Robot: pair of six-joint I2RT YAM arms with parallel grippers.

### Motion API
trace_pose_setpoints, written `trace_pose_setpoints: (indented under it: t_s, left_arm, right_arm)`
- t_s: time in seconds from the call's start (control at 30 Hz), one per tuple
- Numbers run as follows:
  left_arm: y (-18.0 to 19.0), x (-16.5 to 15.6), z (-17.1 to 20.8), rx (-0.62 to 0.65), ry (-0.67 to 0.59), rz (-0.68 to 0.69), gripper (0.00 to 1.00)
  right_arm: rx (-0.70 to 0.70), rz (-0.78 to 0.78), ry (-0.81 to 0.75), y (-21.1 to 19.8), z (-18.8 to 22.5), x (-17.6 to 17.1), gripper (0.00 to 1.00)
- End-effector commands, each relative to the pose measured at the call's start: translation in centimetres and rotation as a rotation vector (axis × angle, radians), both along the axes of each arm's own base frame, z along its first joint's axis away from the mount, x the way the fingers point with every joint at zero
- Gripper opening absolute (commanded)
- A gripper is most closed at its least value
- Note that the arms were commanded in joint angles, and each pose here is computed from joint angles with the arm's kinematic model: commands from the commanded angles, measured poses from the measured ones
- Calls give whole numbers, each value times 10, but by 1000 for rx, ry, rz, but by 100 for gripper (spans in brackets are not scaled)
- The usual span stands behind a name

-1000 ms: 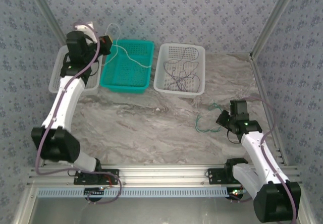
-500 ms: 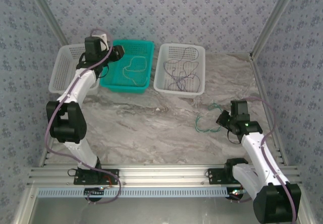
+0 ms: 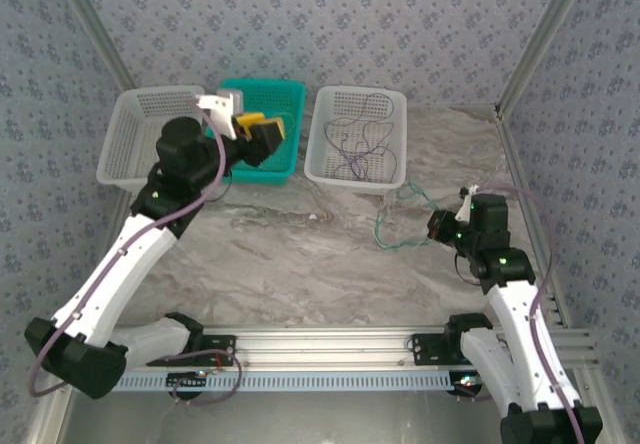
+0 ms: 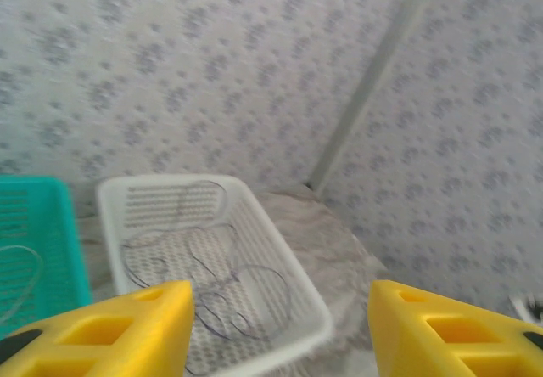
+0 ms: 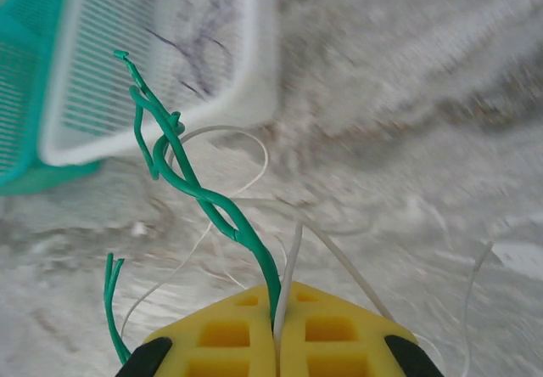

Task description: Untangle the cables

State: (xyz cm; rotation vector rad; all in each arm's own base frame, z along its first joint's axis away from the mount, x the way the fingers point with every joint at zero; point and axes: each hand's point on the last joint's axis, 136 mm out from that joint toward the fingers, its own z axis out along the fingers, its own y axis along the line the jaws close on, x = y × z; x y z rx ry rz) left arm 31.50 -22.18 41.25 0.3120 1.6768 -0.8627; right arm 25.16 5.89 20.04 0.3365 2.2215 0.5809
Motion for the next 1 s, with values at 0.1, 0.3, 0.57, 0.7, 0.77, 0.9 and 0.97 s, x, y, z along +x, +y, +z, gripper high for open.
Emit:
trace_pose_setpoints:
  t_s: [0.1,0.3,0.57,0.7,0.77,0.9,0.97]
  left_arm:
    - [-33,-37,-24,74,-32,-162,57]
    - [-59,-51,-50,116,-2,-331,61]
    - [-110,-69,-75,69,107,-652,64]
    - [-136,-82,-86,44,120,-770,66]
    - [-146,-83,-90,25,126,-799,66]
    - [-152,-73,-99,9,151,-767,43]
    - [-150,-69,-98,7,136,-731,9]
  right_arm:
    - [91,234,-274,41,92,-13,0]
    - [81,423,-419,76,132,-27,0]
    - [78,571,-428,108,135,-35,0]
    - [119,589,-452,118,140,-36,0]
    - [145,599,-465,122,143,-36,0]
    - [144,601,-461,125,141,-36,0]
    - [135,597,-452,125,138,-36,0]
